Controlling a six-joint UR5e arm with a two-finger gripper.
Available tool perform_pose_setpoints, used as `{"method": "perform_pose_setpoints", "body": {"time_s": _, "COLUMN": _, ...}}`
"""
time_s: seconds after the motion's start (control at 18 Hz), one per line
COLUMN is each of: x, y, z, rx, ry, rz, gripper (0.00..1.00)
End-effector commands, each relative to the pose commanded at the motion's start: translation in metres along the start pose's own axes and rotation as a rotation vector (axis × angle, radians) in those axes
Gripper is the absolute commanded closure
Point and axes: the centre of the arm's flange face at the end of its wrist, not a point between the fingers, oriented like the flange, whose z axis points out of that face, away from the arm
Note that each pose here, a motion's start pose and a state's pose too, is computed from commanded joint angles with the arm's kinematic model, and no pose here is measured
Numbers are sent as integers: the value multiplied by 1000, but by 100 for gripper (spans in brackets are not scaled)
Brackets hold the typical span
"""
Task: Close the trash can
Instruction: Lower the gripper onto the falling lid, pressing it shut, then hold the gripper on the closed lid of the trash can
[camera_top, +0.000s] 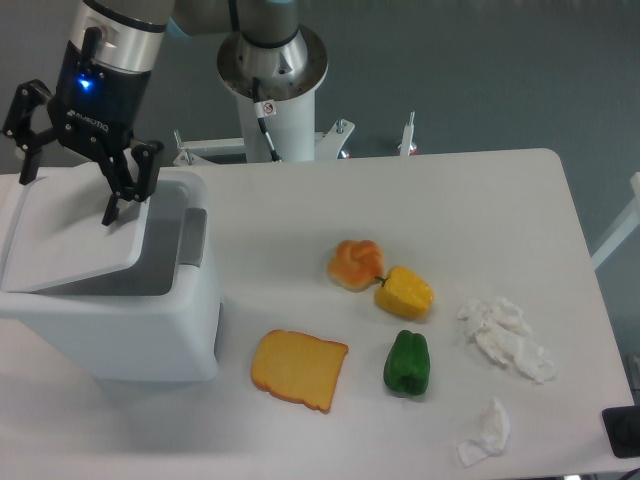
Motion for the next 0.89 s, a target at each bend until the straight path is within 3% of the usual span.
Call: {"method": "perform_pose_setpoints", "body": {"time_s": 0.89, "x": -25, "y": 20, "z": 12, "rx": -50, "ry": -48, "rz": -39, "gripper": 0}}
